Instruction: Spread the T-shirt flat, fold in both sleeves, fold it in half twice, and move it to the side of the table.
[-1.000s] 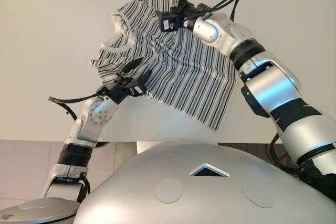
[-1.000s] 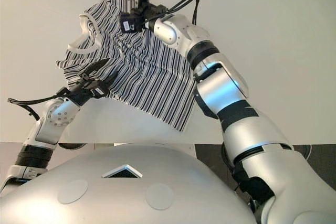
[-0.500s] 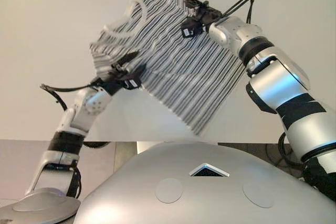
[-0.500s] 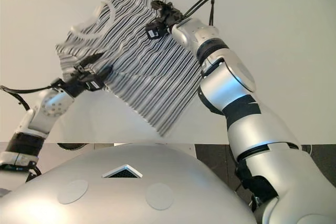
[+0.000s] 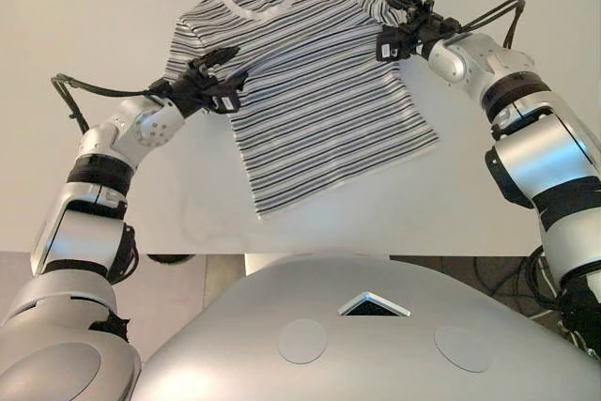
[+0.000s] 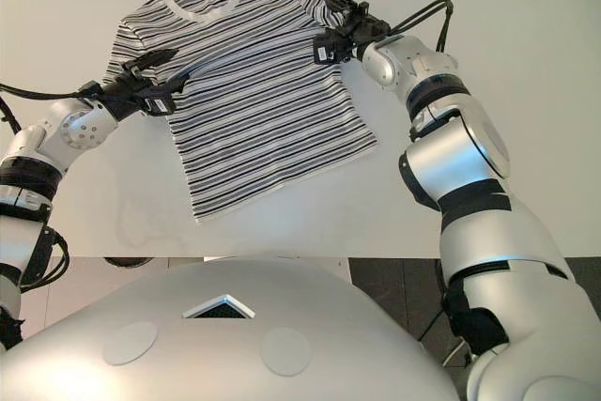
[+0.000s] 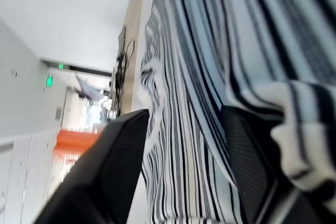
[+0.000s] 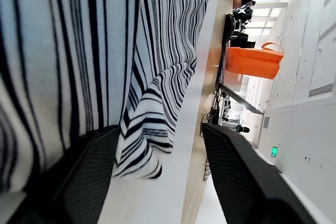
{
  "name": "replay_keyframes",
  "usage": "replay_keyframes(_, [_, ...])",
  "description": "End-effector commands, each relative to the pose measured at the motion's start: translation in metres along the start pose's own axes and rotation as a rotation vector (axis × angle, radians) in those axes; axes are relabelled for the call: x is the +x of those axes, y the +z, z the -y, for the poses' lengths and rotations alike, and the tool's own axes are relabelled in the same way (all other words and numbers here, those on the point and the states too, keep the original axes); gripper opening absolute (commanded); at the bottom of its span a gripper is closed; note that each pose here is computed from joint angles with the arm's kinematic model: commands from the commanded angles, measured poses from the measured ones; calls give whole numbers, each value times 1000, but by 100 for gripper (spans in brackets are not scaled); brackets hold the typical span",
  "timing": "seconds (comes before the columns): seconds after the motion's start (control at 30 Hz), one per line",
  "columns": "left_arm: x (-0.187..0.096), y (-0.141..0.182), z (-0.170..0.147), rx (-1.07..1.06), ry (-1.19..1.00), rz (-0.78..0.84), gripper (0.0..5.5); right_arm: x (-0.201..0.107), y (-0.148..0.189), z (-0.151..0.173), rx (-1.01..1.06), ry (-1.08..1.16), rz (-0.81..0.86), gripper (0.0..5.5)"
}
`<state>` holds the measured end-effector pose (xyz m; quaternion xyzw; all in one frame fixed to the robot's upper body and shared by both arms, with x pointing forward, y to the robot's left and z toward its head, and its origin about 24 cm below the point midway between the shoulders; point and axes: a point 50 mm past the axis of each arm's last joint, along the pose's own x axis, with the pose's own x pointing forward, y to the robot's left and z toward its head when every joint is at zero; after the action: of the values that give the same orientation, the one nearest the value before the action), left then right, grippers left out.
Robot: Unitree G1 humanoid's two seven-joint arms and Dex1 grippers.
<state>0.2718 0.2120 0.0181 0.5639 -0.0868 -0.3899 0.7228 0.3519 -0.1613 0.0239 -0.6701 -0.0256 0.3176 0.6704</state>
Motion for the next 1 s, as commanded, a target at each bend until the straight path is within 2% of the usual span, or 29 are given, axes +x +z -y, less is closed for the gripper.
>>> replay_keyframes(0.03, [-3, 0, 0, 33, -32, 35, 255, -17, -11, -11, 71, -54, 20, 296])
replay_keyframes(0.23, [-2, 27, -11, -98, 108, 186, 255, -68, -6, 7, 240, -316, 209, 296])
replay_keyframes(0.33, [-12, 43, -13, -177, 143, 237, 255, -103, -8, 27, 231, -413, 216, 296])
replay_keyframes(0.43, [-25, 57, -11, -324, 165, 267, 255, -132, 7, 37, 266, -444, 307, 296])
replay_keyframes(0.5, [-32, 64, -20, -498, 269, 300, 255, -139, 24, 30, 291, -366, 382, 296])
replay_keyframes(0.63, [-48, 62, -49, -775, 532, 348, 255, -130, 42, -16, 172, -16, 427, 296])
replay_keyframes(0.83, [-57, 63, -55, -849, 607, 340, 255, -120, 49, -54, -62, 291, 478, 296])
replay_keyframes(1.0, [-61, 55, -59, -872, 662, 282, 255, -130, 59, -70, -174, 441, 557, 296])
